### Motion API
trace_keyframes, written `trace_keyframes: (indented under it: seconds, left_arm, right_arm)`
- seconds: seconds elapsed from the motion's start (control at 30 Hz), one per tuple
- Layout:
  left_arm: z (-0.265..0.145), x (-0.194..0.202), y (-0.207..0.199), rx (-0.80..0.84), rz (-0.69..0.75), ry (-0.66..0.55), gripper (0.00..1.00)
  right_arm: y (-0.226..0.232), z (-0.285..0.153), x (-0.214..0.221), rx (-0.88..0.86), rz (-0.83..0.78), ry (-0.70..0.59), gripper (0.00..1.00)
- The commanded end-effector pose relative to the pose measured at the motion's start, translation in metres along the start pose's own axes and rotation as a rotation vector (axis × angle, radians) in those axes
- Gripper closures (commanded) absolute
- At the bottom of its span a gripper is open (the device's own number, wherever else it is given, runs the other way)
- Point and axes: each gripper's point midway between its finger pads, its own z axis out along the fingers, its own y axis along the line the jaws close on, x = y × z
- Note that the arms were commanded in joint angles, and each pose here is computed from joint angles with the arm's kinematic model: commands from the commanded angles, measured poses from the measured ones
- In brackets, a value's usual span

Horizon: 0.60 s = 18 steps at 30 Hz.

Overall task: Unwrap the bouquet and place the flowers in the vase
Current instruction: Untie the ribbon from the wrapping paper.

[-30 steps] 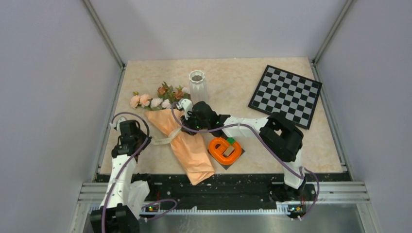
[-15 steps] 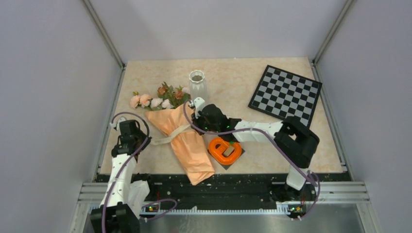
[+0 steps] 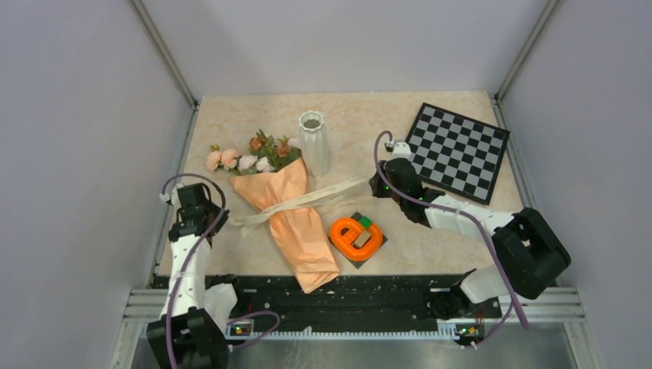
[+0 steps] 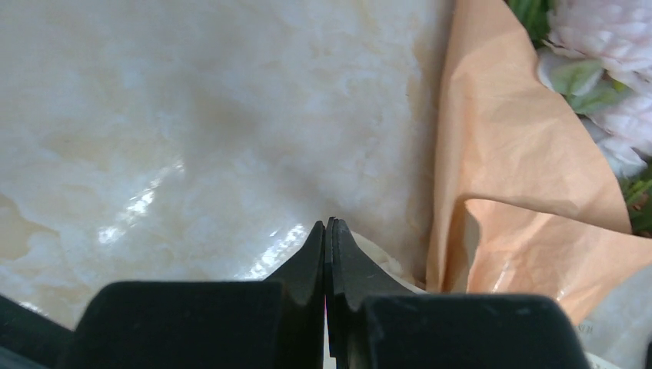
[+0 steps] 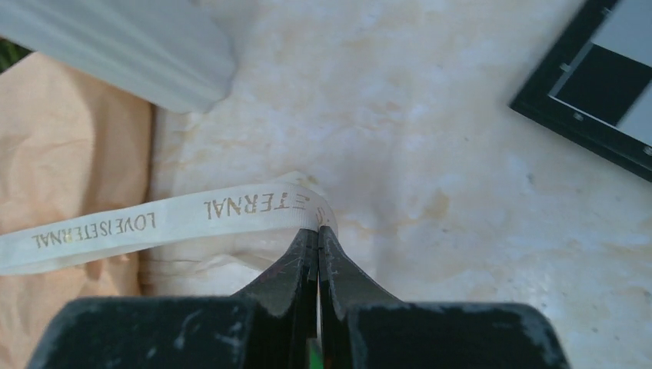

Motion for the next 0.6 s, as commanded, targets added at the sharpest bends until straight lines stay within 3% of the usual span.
trace_keyframes:
  seconds: [0.0, 0.23, 0.33, 0.4, 0.43, 0.47, 0.5, 0.57]
  left_arm:
    - [-0.011, -0.016, 0.019, -0.094, -0.054, -0.062, 1.00]
    - [-0.021, -0.021, 0.040, -0.168, -0.084, -0.111, 1.00]
    - [-0.023, -0.024, 0.036, -0.151, -0.085, -0.112, 0.92]
    - [-0.024, -0.027, 0.030, -0.131, -0.062, -0.106, 0.75]
    - [-0.025, -0.029, 0.027, -0.117, -0.039, -0.102, 0.62]
    - [-0.026, -0.031, 0.023, -0.106, -0.028, -0.096, 0.45]
    - [-0.028, -0.030, 0.020, -0.095, 0.002, -0.078, 0.31]
    - [-0.032, -0.029, 0.013, -0.073, 0.020, -0.049, 0.15]
  right_arm:
    - [-0.045, -0.011, -0.001, 0.151, 0.147, -0.027, 1.00]
    - [-0.092, -0.019, 0.011, 0.327, 0.230, -0.052, 1.00]
    - [-0.099, -0.021, 0.013, 0.349, 0.243, -0.053, 1.00]
    - [-0.098, -0.020, 0.013, 0.338, 0.229, -0.045, 0.90]
    - [-0.096, -0.019, 0.013, 0.328, 0.215, -0.039, 0.68]
    - [-0.094, -0.019, 0.012, 0.313, 0.198, -0.036, 0.57]
    - [-0.093, -0.019, 0.012, 0.304, 0.185, -0.033, 0.51]
    - [-0.091, -0.021, 0.010, 0.278, 0.156, -0.044, 0.44]
